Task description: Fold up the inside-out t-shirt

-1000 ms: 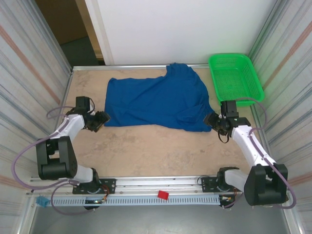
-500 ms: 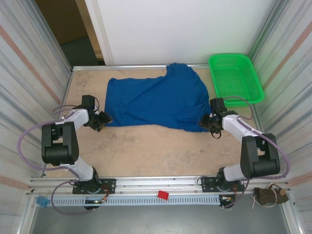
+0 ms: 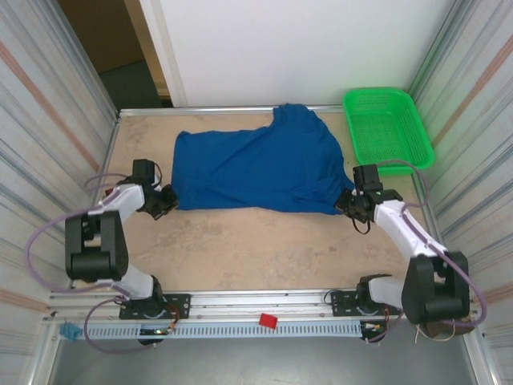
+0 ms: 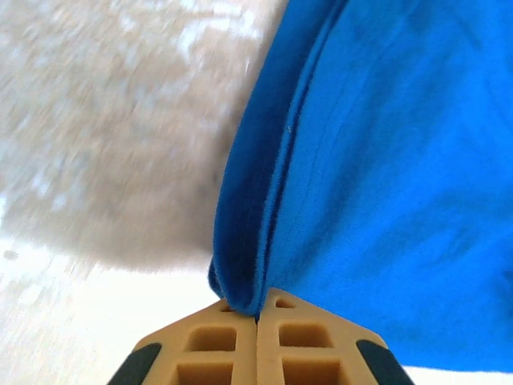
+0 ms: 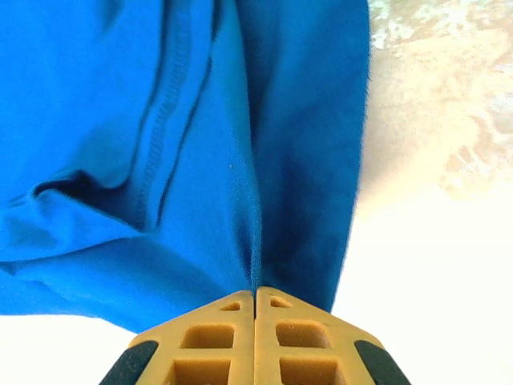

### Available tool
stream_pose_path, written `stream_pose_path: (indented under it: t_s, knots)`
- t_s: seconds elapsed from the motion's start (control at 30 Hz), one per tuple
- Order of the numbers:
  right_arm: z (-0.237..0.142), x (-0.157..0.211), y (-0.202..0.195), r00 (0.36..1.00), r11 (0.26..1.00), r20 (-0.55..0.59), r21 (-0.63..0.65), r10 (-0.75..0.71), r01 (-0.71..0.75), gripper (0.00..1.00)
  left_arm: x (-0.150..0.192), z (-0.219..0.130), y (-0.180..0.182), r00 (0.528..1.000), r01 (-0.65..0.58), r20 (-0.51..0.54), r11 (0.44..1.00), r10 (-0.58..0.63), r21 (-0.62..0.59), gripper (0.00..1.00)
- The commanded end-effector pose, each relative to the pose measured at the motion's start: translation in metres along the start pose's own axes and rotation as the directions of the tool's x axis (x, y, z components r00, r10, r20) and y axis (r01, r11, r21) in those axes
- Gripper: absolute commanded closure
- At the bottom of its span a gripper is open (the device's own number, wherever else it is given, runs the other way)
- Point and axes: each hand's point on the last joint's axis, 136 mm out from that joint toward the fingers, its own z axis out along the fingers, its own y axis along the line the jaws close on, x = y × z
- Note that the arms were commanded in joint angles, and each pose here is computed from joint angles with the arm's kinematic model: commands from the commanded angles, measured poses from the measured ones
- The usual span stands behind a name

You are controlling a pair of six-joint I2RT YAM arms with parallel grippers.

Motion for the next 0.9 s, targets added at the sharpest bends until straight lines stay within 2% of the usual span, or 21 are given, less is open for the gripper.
stream_pose_path:
  t_s: [0.0, 0.2, 0.23, 0.27, 0.3, 0.33, 0.4, 0.53, 0.63, 0.73, 0.87]
  knots:
    - [-0.012, 0.026, -0.025, 0.997, 0.995, -0.044, 0.070, 0.069, -0.065, 1.00, 0.028, -0.017, 0.014, 0.997, 0.074, -0.002, 0.997, -0.074, -0.011, 1.00]
    - [-0.024, 0.058, -0.041, 0.991, 0.991, -0.069, 0.079, 0.117, -0.112, 1.00, 0.065, -0.034, 0.039, 0.984, 0.171, 0.045, 0.985, -0.170, -0.014, 1.00]
    - [-0.026, 0.061, -0.045, 0.990, 0.989, -0.067, 0.088, 0.126, -0.120, 0.96, 0.068, -0.036, 0.042, 0.984, 0.172, 0.058, 0.985, -0.171, -0.013, 1.00]
    - [-0.029, 0.062, -0.047, 0.991, 0.989, -0.053, 0.090, 0.124, -0.119, 0.79, 0.070, -0.037, 0.046, 0.983, 0.174, 0.059, 0.984, -0.173, -0.022, 0.93]
    - [-0.033, 0.060, -0.047, 0.993, 0.990, -0.033, 0.089, 0.116, -0.113, 0.63, 0.072, -0.039, 0.049, 0.983, 0.178, 0.059, 0.984, -0.175, -0.032, 0.80]
    - [-0.037, 0.056, -0.046, 0.995, 0.992, -0.011, 0.084, 0.099, -0.098, 0.59, 0.072, -0.040, 0.050, 0.984, 0.170, 0.062, 0.985, -0.167, -0.038, 0.68]
    - [-0.043, 0.047, -0.037, 0.999, 0.997, 0.013, 0.063, 0.052, -0.052, 0.59, 0.068, -0.045, 0.050, 0.987, 0.147, 0.078, 0.988, -0.143, -0.052, 0.54]
    - [-0.043, 0.033, -0.009, 0.996, 0.995, -0.003, 0.019, -0.093, 0.093, 0.60, 0.048, -0.058, 0.035, 0.990, 0.083, 0.114, 0.996, -0.079, -0.034, 0.50]
    - [-0.032, 0.035, 0.016, 0.974, 0.977, -0.072, -0.014, -0.213, 0.213, 0.59, 0.030, -0.064, 0.020, 0.991, 0.029, 0.131, 0.999, -0.026, -0.016, 0.48]
    - [-0.019, 0.043, 0.035, 0.941, 0.950, -0.132, -0.035, -0.311, 0.310, 0.53, 0.018, -0.063, 0.007, 0.994, -0.017, 0.112, 1.000, 0.017, -0.001, 0.47]
    - [0.001, 0.058, 0.048, 0.900, 0.923, -0.205, -0.048, -0.384, 0.382, 0.50, 0.008, -0.053, -0.002, 0.997, -0.035, 0.072, 0.999, 0.034, 0.013, 0.47]
